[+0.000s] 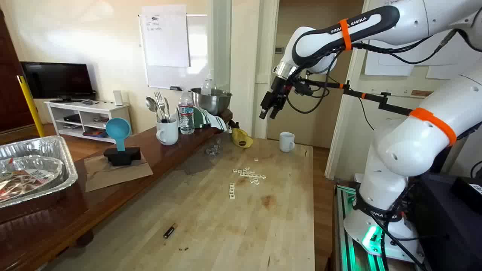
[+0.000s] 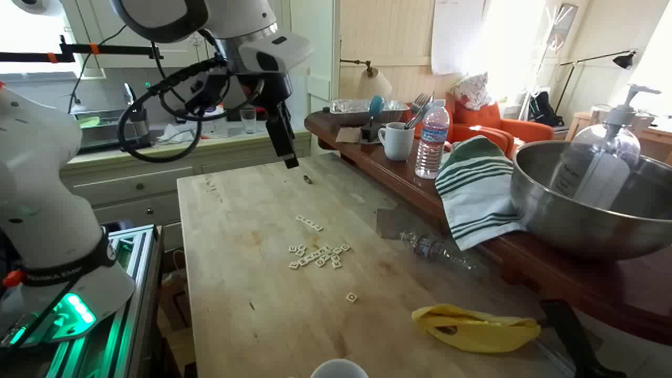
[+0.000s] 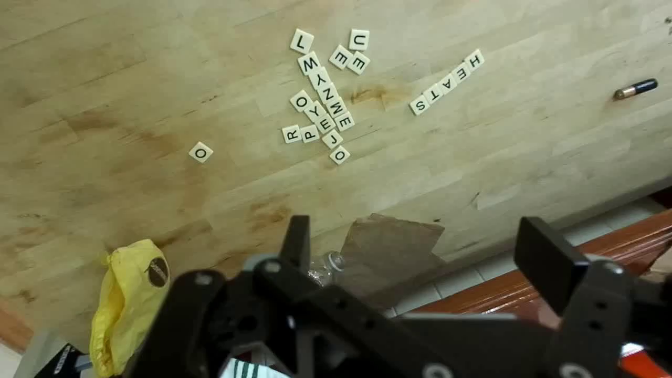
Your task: Add one more block to the straight row
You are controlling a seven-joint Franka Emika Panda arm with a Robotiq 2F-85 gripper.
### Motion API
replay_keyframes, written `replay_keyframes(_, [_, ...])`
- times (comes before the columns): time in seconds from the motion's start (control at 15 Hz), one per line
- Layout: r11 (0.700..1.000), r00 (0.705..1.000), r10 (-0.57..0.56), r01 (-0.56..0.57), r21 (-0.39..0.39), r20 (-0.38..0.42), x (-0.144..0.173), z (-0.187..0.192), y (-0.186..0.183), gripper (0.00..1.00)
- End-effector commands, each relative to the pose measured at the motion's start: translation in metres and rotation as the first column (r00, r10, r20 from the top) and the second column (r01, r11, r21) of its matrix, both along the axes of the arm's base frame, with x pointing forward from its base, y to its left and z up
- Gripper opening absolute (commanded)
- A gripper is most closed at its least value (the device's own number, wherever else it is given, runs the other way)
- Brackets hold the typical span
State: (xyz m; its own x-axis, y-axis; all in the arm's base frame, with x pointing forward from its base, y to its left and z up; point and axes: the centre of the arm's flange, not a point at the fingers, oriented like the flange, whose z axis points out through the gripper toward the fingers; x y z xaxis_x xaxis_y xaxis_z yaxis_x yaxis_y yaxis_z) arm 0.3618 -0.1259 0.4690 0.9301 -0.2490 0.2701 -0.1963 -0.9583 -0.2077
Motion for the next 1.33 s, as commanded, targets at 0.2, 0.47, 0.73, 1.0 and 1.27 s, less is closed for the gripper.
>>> replay_keyframes(0.2, [1.0,1.0,0.0,0.0,0.0,0.0,0.0,0.0,0.0,1.0])
replay_keyframes(0.47, [1.0,1.0,0.007,-0.007,-0.008,0.004,0.0,-0.001,0.002,1.0])
replay_keyframes(0.73, [0.988,0.988,0.149,-0.151,-0.032,-0.048,0.004,-0.039,0.026,1.0])
replay_keyframes(1.0, [0.961,0.961,0.267,-0.271,-0.057,-0.07,0.002,-0.088,0.039,1.0])
replay_keyframes(1.27, [0.931,0.942,0.334,-0.335,-0.143,-0.036,0.007,-0.132,0.033,0.68])
